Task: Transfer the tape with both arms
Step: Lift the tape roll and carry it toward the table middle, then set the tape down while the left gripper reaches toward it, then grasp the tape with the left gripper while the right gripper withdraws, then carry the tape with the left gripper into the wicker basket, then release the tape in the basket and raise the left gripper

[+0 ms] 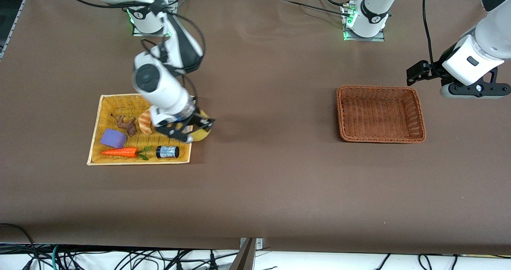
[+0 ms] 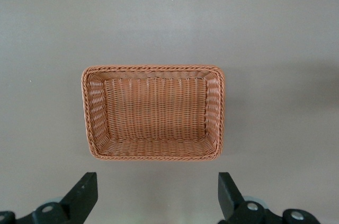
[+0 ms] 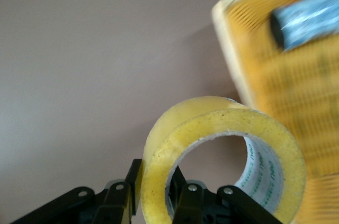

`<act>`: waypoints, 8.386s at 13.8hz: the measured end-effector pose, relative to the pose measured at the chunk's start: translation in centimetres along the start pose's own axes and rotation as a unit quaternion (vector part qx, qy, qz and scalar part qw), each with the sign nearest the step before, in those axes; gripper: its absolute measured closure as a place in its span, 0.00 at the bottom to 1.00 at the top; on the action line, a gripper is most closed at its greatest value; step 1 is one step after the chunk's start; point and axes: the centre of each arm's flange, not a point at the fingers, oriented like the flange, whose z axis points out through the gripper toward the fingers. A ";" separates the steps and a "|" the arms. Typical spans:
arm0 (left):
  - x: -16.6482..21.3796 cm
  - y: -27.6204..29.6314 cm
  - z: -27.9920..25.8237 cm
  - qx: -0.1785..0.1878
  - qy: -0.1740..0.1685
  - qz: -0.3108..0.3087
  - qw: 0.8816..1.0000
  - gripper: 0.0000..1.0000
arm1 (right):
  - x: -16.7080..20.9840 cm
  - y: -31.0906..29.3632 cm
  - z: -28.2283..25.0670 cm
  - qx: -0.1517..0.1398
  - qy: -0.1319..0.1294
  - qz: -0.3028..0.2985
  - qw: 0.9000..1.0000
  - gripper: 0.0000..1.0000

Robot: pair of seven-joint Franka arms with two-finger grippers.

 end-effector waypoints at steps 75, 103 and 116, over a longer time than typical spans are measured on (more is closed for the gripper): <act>-1.9 35.2 37.6 -0.133 -0.051 -0.079 0.987 0.77 | 10.0 29.1 -34.9 -0.062 0.022 -0.114 0.991 0.00; 1.9 -5.8 36.9 -0.045 -0.031 0.197 0.979 0.69 | 10.7 28.6 -32.5 -0.080 -0.015 -0.126 0.989 0.00; -0.9 -6.9 19.0 -0.040 0.067 0.198 0.977 0.00 | 10.8 28.6 -32.5 -0.080 -0.015 -0.126 0.989 0.00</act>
